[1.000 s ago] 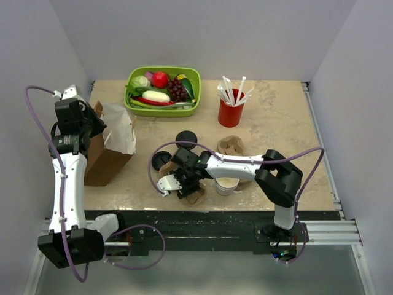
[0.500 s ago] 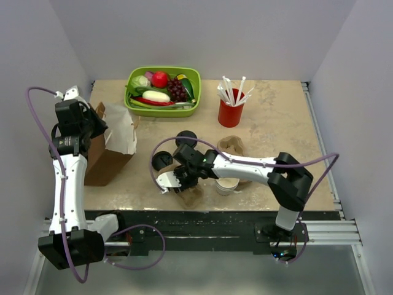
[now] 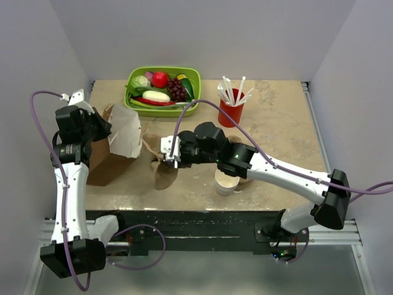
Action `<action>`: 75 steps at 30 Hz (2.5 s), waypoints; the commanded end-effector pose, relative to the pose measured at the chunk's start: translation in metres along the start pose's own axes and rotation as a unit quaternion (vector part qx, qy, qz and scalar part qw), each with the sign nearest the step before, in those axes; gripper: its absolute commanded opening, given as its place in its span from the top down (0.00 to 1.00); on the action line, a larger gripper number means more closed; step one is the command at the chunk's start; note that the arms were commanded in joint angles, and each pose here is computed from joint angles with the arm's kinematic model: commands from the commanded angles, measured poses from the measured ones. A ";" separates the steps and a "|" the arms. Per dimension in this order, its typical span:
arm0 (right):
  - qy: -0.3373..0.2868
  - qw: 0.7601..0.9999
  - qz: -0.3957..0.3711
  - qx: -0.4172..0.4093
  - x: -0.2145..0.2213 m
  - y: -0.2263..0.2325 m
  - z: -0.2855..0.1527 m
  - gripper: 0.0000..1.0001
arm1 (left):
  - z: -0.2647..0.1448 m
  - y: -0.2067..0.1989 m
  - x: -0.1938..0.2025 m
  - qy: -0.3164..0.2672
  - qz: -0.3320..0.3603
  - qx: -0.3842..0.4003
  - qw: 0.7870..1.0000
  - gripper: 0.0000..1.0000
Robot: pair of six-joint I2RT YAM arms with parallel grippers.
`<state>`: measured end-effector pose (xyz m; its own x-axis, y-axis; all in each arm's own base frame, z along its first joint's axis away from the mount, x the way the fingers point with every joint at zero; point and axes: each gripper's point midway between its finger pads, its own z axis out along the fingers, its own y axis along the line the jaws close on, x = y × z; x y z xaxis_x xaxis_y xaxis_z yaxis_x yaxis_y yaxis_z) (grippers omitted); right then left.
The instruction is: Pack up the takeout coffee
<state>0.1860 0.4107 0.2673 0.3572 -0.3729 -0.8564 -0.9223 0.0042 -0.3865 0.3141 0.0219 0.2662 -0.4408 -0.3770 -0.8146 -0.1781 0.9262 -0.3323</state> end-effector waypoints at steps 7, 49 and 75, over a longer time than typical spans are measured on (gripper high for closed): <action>-0.114 0.977 0.174 0.045 -0.097 -0.071 0.027 0.64 | -0.010 -0.022 -0.008 -0.031 0.034 0.067 0.997 1.00; -0.020 0.929 0.355 0.105 0.016 -0.109 0.123 0.66 | -0.028 -0.064 -0.011 -0.029 0.043 0.184 0.982 1.00; 0.025 0.913 0.339 0.227 0.042 -0.092 0.158 0.51 | -0.025 -0.070 -0.008 -0.018 0.013 0.199 0.980 1.00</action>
<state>0.3015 0.5357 0.1823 -0.3019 -0.2935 -0.9071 -0.8056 0.5873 0.0781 0.3012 -0.0401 0.2904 -0.4649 -0.3458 -0.8151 0.1649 0.8707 -0.4634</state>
